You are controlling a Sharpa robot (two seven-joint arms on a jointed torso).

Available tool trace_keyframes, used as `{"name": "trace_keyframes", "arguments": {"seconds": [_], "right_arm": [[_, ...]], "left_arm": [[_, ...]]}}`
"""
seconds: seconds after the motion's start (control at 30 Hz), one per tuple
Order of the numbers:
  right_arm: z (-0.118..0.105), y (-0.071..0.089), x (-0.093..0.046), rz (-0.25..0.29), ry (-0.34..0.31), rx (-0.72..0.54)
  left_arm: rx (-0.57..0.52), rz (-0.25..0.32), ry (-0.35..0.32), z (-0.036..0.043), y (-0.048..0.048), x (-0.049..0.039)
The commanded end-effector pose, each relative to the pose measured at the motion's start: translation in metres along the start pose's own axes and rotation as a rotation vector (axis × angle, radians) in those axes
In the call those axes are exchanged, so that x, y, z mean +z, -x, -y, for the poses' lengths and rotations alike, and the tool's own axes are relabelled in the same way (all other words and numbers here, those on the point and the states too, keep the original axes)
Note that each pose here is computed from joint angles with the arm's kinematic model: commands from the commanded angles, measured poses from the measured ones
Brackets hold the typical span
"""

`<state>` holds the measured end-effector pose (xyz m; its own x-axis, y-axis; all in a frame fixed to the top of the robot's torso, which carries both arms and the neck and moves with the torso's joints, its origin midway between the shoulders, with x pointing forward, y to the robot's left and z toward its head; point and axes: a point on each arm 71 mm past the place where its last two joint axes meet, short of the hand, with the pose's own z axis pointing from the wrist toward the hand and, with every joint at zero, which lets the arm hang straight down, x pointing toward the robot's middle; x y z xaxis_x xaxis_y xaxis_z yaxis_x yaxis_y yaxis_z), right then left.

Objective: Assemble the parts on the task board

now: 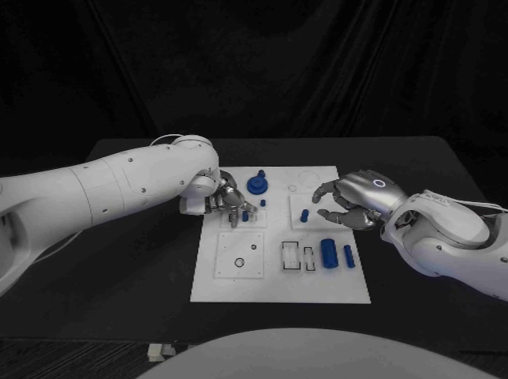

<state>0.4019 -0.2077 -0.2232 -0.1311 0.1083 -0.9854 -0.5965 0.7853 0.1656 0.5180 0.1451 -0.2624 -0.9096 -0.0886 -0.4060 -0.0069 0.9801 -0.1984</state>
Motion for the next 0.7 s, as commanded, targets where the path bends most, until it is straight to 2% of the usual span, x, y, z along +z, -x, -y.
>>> {"name": "trace_keyframes", "arguments": {"seconds": [0.03,0.13,0.23,0.4,0.5,0.6,0.7], "right_arm": [[0.001,0.001,-0.002,0.013,-0.016,0.001],[0.001,0.002,-0.003,0.02,-0.016,0.002],[0.002,0.003,-0.004,0.028,-0.016,0.003],[0.003,0.004,-0.005,0.033,-0.02,0.003],[0.004,0.004,-0.006,0.034,-0.022,0.002],[0.003,0.004,-0.005,0.035,-0.021,0.002],[0.003,0.004,-0.006,0.035,-0.018,0.003]], "left_arm": [[-0.02,0.05,-0.004,-0.0018,0.0063,-0.0082],[-0.022,0.075,-0.006,-0.0038,0.0142,-0.0186],[-0.032,0.096,-0.017,-0.0061,0.0262,-0.0361],[-0.059,0.091,-0.045,-0.0086,0.0395,-0.0595],[-0.077,0.113,-0.055,-0.0097,0.0511,-0.0746],[-0.11,0.153,-0.052,-0.0133,0.0617,-0.0821],[-0.132,0.174,-0.036,-0.0181,0.0721,-0.0842]]}}
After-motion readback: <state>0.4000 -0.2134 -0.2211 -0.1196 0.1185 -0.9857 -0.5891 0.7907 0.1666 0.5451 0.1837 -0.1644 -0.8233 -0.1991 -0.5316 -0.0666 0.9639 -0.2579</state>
